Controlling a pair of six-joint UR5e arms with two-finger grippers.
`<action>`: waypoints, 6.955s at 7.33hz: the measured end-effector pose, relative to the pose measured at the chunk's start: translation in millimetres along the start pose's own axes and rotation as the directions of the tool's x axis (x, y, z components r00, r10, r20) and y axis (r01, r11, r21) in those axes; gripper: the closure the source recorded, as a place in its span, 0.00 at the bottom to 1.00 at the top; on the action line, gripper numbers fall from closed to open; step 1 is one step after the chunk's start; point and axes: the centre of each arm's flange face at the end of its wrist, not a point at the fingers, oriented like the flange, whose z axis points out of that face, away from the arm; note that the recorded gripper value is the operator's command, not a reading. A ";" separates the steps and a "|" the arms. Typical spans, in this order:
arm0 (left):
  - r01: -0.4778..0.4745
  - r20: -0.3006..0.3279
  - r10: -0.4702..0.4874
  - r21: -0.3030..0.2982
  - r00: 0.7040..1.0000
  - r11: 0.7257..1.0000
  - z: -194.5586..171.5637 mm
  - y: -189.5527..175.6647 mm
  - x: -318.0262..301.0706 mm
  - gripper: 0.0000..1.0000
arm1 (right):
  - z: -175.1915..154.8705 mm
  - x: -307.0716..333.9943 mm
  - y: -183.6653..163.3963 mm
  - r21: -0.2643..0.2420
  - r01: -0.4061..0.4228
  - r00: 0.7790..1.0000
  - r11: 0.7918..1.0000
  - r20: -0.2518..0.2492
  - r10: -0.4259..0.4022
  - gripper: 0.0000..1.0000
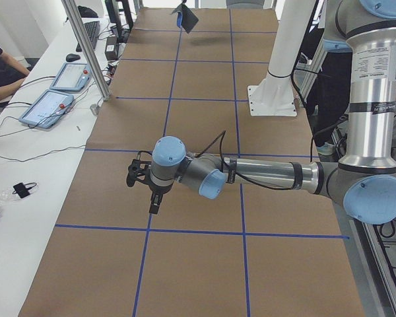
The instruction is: Hang towel on rack
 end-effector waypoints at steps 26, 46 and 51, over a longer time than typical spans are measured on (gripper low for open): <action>0.549 -0.369 -0.707 -0.451 0.603 0.704 13.2 -47.0 724.6 0.71 | -65.8 -513.3 -18.6 0.269 -0.226 0.924 0.936 0.362 0.119 1.00; 0.588 -0.281 -0.632 -0.231 0.723 0.775 -19.9 14.8 340.9 1.00 | -9.3 -301.9 -31.2 0.090 -0.335 0.934 0.938 0.162 0.318 0.00; 0.509 -0.161 -0.523 -0.121 0.837 0.852 0.5 47.5 194.7 1.00 | -0.1 -264.4 -46.6 0.041 -0.377 0.917 0.925 0.158 0.367 0.00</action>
